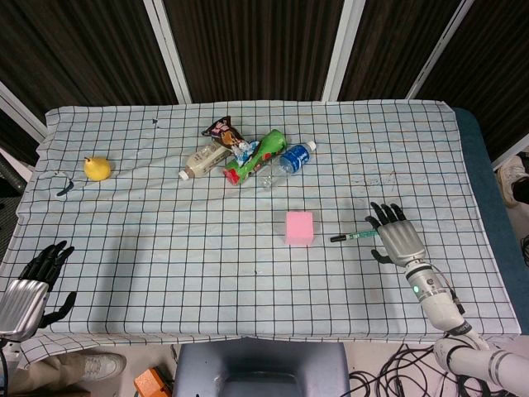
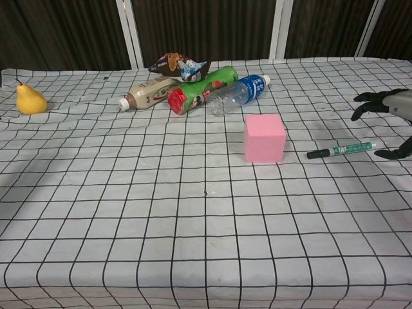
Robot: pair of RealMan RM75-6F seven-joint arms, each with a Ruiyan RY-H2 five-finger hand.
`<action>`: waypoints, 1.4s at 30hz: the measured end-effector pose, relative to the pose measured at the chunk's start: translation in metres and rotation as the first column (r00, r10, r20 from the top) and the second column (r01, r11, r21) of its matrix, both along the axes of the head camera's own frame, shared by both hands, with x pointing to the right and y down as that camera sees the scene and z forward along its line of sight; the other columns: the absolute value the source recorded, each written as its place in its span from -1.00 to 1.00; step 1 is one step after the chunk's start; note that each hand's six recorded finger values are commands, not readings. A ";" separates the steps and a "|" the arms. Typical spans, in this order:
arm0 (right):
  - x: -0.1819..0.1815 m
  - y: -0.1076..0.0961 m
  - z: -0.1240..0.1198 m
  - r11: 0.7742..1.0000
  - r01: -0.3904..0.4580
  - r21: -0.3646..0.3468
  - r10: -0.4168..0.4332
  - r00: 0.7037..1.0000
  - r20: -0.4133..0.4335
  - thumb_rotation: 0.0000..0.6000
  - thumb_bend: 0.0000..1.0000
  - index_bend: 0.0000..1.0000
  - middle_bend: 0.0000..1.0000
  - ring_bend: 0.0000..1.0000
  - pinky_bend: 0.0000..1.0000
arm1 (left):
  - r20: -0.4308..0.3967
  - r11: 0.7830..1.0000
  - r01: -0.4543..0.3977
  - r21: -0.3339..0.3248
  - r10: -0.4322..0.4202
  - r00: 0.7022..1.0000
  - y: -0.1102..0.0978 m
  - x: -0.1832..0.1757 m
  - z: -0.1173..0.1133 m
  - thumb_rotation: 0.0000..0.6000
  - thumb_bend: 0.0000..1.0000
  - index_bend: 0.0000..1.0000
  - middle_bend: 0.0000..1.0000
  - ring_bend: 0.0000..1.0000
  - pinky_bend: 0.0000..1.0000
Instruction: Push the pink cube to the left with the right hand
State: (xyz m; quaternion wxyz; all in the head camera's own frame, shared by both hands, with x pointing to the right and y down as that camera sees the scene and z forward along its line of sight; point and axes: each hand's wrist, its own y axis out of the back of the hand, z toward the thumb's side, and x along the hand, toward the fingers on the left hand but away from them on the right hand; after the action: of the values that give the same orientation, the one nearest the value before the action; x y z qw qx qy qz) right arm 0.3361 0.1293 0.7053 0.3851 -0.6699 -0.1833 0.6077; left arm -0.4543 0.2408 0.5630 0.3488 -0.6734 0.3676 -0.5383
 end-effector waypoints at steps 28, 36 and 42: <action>-0.043 -0.022 0.043 0.995 0.104 -0.001 -0.104 0.994 -0.027 1.00 -0.11 0.17 -0.70 -1.00 -1.00 | -0.002 1.000 0.023 0.004 -0.023 1.000 -0.005 -0.006 0.001 1.00 -0.19 -1.00 -1.00 -1.00 -0.66; -0.047 -0.019 0.050 0.994 0.112 -0.010 -0.112 0.993 -0.026 1.00 -0.08 0.27 -0.70 -1.00 -1.00 | -0.003 1.000 0.024 0.005 -0.024 1.000 -0.005 -0.006 0.001 1.00 -0.19 -1.00 -1.00 -1.00 -0.66; -0.046 -0.018 0.049 0.993 0.117 -0.006 -0.117 0.993 -0.031 1.00 -0.08 0.35 -0.69 -1.00 -1.00 | -0.003 1.000 0.022 0.003 -0.022 1.000 -0.005 -0.006 0.001 1.00 -0.20 -1.00 -1.00 -1.00 -0.66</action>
State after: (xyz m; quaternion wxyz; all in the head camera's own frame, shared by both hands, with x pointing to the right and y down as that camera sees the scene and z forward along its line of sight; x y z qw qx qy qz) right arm 0.2904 0.1109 0.7545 0.4215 -0.6706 -0.1362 0.5950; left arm -0.4598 0.2359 0.5639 0.3433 -0.6697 0.3763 -0.5404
